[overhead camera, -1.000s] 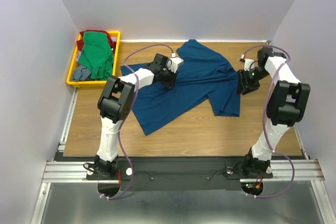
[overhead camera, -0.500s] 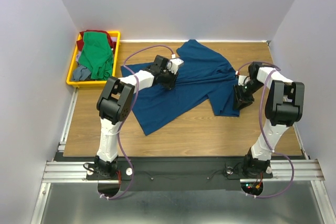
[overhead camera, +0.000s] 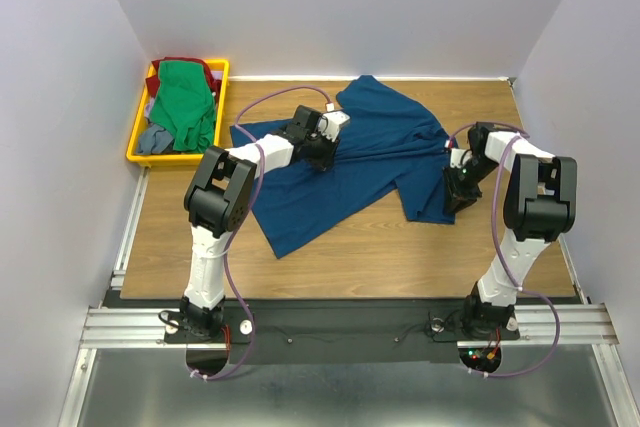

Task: Fold and stack the t-shirts
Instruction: Flatten the tshirt out

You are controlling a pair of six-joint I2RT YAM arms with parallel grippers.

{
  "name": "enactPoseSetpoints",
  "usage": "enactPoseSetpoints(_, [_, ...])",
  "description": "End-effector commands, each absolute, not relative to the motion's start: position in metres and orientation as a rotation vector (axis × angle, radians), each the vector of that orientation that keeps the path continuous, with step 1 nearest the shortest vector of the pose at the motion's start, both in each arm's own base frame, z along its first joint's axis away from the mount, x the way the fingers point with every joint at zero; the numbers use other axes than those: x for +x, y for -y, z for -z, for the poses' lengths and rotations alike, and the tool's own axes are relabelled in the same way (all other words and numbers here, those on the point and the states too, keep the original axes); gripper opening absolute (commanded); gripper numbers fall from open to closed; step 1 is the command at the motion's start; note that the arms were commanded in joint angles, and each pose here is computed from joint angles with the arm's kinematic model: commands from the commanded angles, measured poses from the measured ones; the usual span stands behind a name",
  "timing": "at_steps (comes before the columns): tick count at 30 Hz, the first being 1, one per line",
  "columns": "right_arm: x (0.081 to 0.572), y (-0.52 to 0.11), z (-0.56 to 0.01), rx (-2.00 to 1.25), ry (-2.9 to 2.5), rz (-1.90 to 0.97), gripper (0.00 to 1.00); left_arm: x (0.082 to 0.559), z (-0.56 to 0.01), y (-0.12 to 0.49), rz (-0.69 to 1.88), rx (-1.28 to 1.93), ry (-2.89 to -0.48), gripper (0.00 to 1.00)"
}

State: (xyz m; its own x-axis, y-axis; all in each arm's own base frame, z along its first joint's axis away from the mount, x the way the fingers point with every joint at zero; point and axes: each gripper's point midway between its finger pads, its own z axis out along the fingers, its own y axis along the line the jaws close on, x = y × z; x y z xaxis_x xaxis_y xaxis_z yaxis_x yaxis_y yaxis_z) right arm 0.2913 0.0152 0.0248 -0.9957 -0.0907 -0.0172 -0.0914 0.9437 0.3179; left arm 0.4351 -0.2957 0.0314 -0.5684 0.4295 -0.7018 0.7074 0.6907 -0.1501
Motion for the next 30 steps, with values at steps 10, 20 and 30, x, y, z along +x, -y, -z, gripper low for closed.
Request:
enactPoseSetpoints(10, [0.3,-0.012,-0.045,-0.182,-3.022,-0.437,0.01,0.424,-0.016,0.279,0.473,0.849,-2.34,0.32])
enactPoseSetpoints(20, [0.305,-0.017,-0.073,-0.188,-2.965,-0.417,0.3,0.423,-0.012,0.278,0.474,0.846,-2.353,0.32])
enactPoseSetpoints(30, [0.297,-0.02,-0.061,-0.237,-3.01,-0.264,0.34,0.423,-0.012,0.279,0.471,0.84,-2.356,0.32])
